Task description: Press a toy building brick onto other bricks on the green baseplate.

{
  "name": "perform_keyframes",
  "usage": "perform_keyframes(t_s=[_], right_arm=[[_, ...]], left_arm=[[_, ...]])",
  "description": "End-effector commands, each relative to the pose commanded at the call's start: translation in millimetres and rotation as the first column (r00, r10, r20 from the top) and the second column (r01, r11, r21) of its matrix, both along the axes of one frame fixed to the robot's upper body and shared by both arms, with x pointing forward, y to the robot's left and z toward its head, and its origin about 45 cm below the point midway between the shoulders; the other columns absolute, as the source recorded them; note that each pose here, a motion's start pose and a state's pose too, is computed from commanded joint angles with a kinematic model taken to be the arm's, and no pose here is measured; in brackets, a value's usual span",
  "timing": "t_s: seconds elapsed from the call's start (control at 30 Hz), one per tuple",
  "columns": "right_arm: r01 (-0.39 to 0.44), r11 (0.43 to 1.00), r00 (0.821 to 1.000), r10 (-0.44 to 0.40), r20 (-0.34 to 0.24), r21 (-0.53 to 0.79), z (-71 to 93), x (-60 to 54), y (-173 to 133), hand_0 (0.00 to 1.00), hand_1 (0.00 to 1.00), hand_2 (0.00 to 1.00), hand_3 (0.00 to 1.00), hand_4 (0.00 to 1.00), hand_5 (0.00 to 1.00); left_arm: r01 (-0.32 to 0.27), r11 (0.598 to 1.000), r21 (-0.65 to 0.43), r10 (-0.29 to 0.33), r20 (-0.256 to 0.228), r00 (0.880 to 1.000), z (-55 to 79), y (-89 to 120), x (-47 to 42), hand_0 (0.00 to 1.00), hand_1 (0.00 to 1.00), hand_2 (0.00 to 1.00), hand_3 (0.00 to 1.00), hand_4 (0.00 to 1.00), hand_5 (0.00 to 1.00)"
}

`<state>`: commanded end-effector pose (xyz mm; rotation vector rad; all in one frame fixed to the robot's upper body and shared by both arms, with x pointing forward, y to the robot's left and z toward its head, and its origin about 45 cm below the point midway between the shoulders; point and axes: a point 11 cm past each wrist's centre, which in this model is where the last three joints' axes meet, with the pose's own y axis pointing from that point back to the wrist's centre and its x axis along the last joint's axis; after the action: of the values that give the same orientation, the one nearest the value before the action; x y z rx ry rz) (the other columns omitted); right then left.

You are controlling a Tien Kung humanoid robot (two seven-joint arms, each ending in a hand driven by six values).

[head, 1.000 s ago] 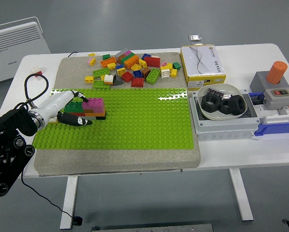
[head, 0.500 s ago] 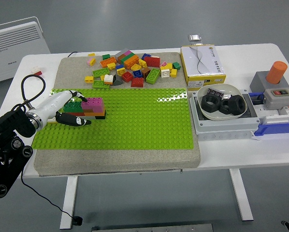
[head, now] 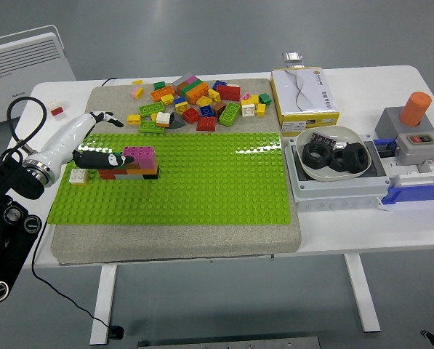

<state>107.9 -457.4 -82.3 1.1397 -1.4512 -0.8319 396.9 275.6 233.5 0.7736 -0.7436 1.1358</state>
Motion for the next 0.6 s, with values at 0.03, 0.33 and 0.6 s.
perform_keyframes(t_s=[0.03, 0.33, 0.6], right_arm=[[0.000, 1.000, 1.000, 0.000, 0.001, 0.001, -0.2, -0.3, 0.2, 0.682, 0.618, 0.650, 0.679, 0.723, 0.906], [0.001, 1.000, 1.000, -0.001, 0.001, 0.016, -6.2, -6.7, 8.8, 0.682, 0.621, 0.656, 0.681, 0.717, 0.924], [0.003, 0.999, 0.999, -0.001, -0.055, 0.047, -23.3, -34.9, 32.5, 0.683, 0.647, 0.733, 0.702, 0.718, 0.964]], left_arm=[[0.005, 1.000, -0.002, -0.005, 0.003, 1.000, -0.4, -1.3, -0.8, 0.976, 0.950, 0.908, 0.666, 0.968, 0.296], [0.049, 0.994, -0.096, -0.040, 0.093, 0.995, 8.1, -13.9, -19.5, 0.936, 0.871, 0.838, 0.653, 0.850, 0.156], [0.060, 0.983, -0.173, -0.034, 0.151, 0.988, 6.7, -15.2, -44.8, 0.899, 0.835, 0.793, 0.699, 0.818, 0.111]])
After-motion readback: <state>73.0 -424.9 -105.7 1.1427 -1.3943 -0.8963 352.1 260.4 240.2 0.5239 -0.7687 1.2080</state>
